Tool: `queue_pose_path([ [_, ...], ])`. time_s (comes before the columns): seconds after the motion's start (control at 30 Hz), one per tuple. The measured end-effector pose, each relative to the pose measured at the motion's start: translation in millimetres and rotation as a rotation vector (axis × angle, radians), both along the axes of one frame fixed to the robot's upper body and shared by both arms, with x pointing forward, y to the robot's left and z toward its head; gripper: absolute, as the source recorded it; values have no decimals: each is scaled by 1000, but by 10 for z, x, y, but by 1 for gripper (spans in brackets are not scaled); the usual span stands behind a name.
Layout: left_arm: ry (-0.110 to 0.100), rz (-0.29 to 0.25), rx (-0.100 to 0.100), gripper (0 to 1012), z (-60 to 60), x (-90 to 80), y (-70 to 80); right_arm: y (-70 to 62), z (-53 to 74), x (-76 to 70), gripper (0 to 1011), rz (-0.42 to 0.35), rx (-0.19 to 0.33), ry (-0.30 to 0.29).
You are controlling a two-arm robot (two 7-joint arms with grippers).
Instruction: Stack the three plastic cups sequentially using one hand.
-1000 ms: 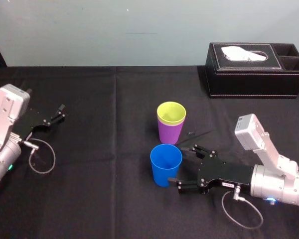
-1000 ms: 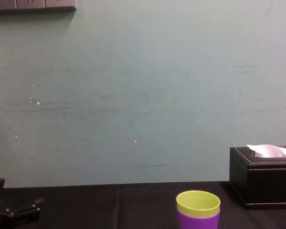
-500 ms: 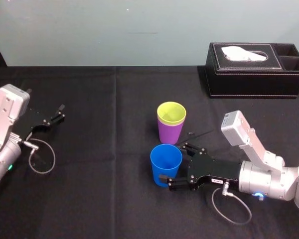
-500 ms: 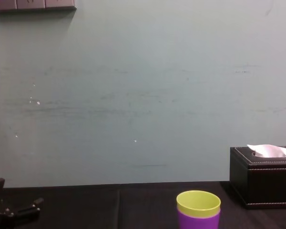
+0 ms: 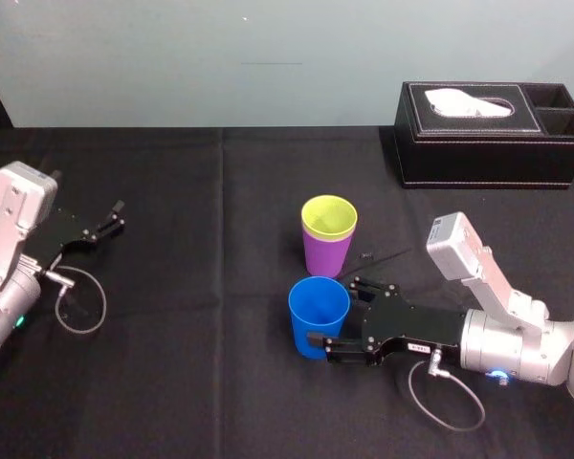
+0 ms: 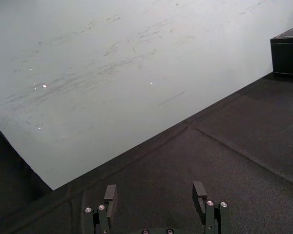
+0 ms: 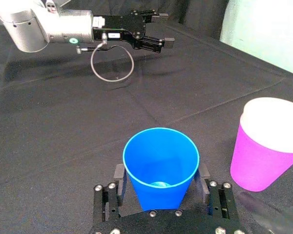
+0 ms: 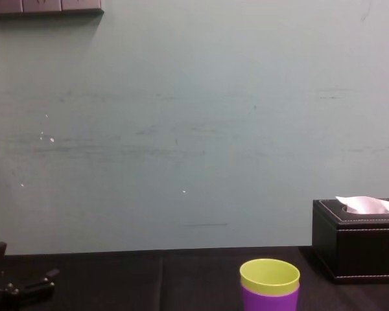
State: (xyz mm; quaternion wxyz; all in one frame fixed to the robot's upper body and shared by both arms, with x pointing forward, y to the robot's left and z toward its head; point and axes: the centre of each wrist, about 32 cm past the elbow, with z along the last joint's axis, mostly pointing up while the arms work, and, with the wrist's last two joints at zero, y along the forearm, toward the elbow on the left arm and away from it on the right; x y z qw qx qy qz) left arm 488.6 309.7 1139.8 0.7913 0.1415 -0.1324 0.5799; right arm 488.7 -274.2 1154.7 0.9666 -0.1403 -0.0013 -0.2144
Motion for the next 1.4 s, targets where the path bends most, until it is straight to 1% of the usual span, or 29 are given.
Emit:
queue_pose_path([
  [0.1, 0, 0, 0, 1011, 0, 0, 0, 0, 1, -1, 804, 0, 0, 0],
  [0.2, 0, 0, 0, 1011, 0, 0, 0, -1, 2, -1, 761, 0, 0, -1],
  [0.6, 0, 0, 0, 1011, 0, 0, 0, -5, 4, -3, 707, 0, 2, -2],
  [1.0, 0, 0, 0, 1012, 0, 0, 0, -13, 7, -9, 708, -2, 3, -2],
  [1.2, 0, 0, 0, 1011, 0, 0, 0, -61, 84, -51, 708, -23, 14, -18],
  [1.23, 0, 0, 0, 1011, 0, 0, 0, -66, 120, -63, 707, -26, 17, -23],
  [1.37, 0, 0, 0, 1011, 0, 0, 0, -74, 193, -89, 707, -35, 22, -33],
  [1.4, 0, 0, 0, 1011, 0, 0, 0, -73, 230, -100, 710, -40, 25, -38],
])
